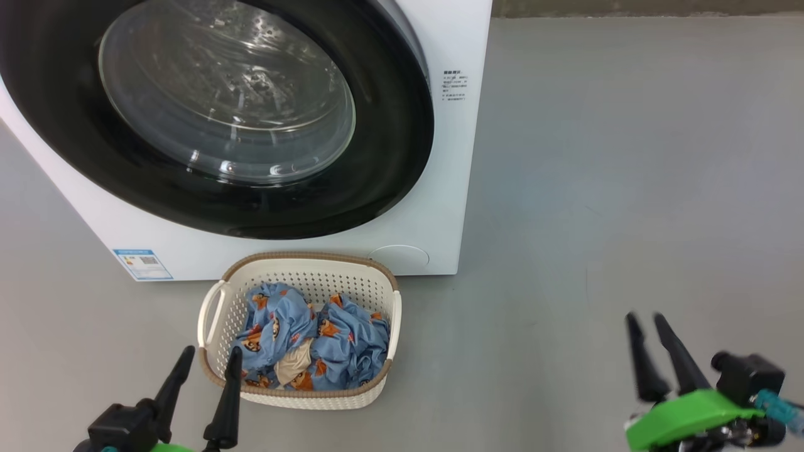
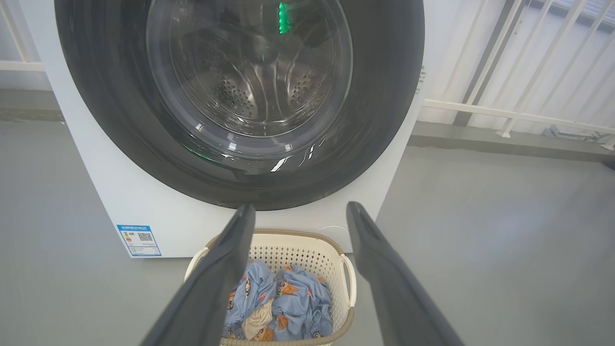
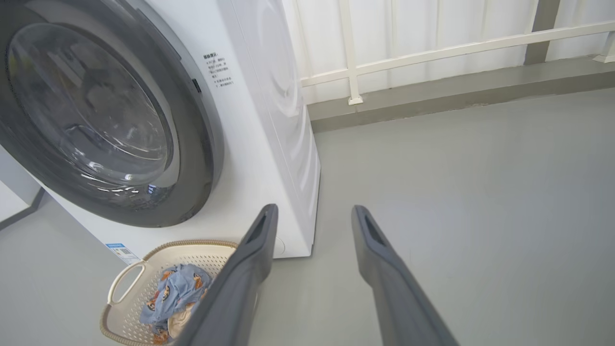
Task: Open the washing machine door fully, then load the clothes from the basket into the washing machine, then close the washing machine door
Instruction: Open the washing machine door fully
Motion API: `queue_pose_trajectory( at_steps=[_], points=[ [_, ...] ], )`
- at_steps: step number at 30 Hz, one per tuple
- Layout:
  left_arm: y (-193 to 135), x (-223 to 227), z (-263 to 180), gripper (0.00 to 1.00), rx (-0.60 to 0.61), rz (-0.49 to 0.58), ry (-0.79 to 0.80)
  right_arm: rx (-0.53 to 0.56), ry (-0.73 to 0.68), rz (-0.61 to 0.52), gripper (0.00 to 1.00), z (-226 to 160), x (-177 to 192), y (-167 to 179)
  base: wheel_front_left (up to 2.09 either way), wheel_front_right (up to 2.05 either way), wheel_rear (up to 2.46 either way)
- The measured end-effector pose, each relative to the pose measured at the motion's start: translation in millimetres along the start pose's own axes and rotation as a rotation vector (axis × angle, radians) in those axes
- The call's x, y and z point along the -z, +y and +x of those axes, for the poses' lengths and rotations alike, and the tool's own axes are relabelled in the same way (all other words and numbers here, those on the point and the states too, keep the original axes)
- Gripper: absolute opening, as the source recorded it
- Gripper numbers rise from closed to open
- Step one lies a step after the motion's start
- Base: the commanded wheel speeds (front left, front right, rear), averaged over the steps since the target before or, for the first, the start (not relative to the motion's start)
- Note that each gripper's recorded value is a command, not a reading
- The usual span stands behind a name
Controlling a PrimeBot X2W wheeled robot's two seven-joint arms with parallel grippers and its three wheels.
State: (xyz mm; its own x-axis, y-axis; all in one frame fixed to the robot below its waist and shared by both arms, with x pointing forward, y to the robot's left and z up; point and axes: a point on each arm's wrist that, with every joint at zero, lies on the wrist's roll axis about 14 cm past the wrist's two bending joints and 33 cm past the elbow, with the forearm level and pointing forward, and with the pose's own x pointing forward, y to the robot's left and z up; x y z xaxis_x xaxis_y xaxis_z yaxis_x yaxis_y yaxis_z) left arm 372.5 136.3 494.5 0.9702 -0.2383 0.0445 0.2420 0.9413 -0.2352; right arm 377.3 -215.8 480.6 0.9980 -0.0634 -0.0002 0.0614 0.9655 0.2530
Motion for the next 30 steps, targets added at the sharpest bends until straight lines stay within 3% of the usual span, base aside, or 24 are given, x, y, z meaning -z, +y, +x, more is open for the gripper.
queue_pose_trajectory(
  at_steps=[10, 16, 25, 30],
  points=[
    [-1.9, 7.6, 1.5, 1.0, 0.003, -0.012, 0.02, -0.018, -0.22, 0.301, 0.0, 41.1, -68.7, 14.2, 0.0, 0.0, 0.0],
    [-3.3, 8.3, 9.4, 1.0, 0.011, -0.022, 0.019, -0.085, -0.353, 0.584, 0.0, 69.9, -115.5, 32.7, 0.0, 0.0, 0.0],
    [0.4, 6.4, 25.5, 1.0, 0.0, -0.049, 0.001, -0.254, -0.361, 0.899, 0.0, 121.4, -152.6, 69.8, 0.0, 0.0, 0.0],
    [5.3, 6.7, 31.6, 1.0, -0.015, -0.058, -0.002, -0.334, -0.207, 1.043, 0.0, 155.2, -145.8, 87.8, 0.0, 0.0, 0.0]
  ],
)
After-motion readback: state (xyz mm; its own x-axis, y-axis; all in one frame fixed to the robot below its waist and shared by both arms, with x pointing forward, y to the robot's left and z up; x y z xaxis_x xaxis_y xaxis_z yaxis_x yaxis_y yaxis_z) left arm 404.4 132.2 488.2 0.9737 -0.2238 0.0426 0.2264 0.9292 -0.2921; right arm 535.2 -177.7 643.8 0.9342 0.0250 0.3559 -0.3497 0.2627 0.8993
